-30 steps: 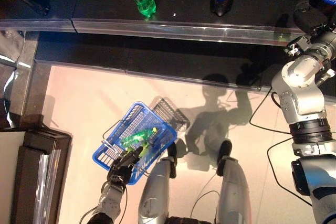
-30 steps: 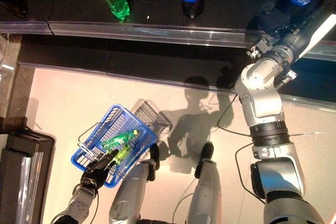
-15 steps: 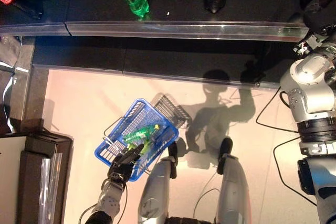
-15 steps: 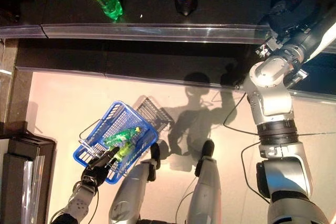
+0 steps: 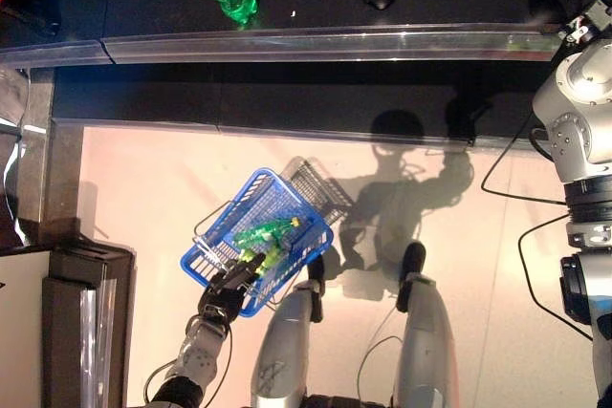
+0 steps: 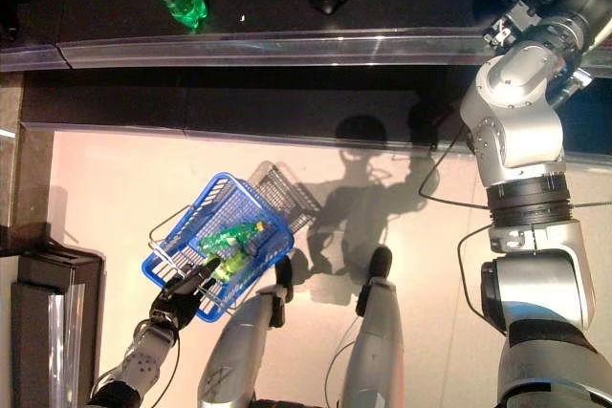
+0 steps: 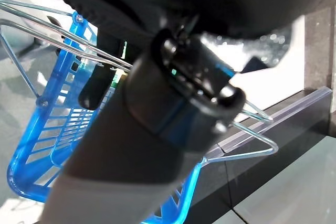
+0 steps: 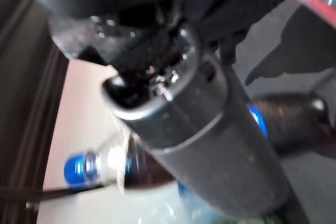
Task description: Pick up the drink and place into the basket.
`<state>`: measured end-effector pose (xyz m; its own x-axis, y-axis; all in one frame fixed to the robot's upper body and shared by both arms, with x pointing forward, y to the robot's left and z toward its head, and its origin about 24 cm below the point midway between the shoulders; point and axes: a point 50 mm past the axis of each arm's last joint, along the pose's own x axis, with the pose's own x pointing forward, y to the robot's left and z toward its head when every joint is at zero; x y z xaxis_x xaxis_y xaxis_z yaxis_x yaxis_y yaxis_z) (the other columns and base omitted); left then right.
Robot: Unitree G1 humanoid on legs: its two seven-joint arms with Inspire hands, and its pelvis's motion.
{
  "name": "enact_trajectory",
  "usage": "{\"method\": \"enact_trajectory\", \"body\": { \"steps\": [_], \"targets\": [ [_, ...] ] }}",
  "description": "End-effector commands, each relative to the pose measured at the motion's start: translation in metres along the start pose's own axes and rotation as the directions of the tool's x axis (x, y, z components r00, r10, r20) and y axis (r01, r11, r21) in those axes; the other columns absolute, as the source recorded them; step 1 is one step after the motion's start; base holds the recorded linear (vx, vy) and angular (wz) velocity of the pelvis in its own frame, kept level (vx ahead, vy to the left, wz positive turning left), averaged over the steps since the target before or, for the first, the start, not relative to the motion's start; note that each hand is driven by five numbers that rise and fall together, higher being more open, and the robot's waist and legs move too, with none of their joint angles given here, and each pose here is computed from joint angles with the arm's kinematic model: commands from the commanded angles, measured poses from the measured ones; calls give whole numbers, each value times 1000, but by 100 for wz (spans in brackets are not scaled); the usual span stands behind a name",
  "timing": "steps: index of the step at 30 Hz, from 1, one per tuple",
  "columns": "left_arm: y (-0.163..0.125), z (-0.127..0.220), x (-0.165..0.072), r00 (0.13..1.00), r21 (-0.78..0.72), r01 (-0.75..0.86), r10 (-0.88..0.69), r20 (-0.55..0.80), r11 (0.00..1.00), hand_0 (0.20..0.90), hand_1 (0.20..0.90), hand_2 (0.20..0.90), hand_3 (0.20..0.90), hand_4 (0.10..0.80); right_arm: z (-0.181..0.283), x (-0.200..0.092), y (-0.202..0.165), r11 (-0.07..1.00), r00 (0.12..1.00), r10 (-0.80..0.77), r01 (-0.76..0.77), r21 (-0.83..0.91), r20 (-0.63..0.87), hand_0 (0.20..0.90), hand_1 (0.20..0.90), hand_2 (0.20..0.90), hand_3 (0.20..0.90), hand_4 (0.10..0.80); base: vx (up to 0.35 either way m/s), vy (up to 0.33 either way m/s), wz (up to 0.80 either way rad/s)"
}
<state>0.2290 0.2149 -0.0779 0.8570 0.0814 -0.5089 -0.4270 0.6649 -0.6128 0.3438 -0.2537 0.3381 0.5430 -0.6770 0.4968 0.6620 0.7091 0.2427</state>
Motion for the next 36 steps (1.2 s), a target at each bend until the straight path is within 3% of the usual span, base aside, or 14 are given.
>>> {"method": "enact_trajectory", "body": {
  "steps": [1,10,22,23,24,25,26,36],
  "targets": [
    [5,7,-19,992,13,110,-111,61,994,300,300,300,200,100,96,14,-5,972,958,23,-88,216,287,900,900,900,900,800,0,0,0],
    [9,9,-21,992,9,107,-107,60,994,300,300,300,200,100,93,17,5,955,973,112,-161,247,202,900,900,900,900,800,-9,-3,6],
    [7,8,-21,989,17,135,-136,58,991,300,300,300,200,100,75,39,-3,989,987,97,-110,97,130,900,900,900,900,800,-3,-1,1],
    [6,9,-20,989,17,135,-136,58,991,300,300,300,200,100,75,41,-4,991,988,90,-101,84,125,773,773,773,752,652,-10,3,3],
    [6,10,-20,989,19,135,-136,58,991,300,300,300,200,100,75,44,-5,993,989,83,-92,70,122,556,556,556,499,399,0,0,0],
    [6,10,-20,989,19,135,-136,59,991,300,300,300,200,100,75,44,-6,994,989,81,-90,68,121,467,467,467,395,295,-10,-10,4],
    [7,11,-20,989,21,135,-136,60,991,300,300,300,200,100,75,46,-7,995,990,76,-83,57,121,300,300,300,200,100,0,0,0],
    [7,15,-20,988,23,140,-141,67,990,300,300,300,200,100,71,50,-8,997,992,63,-67,33,108,300,300,300,200,100,0,0,0]
  ]
}}
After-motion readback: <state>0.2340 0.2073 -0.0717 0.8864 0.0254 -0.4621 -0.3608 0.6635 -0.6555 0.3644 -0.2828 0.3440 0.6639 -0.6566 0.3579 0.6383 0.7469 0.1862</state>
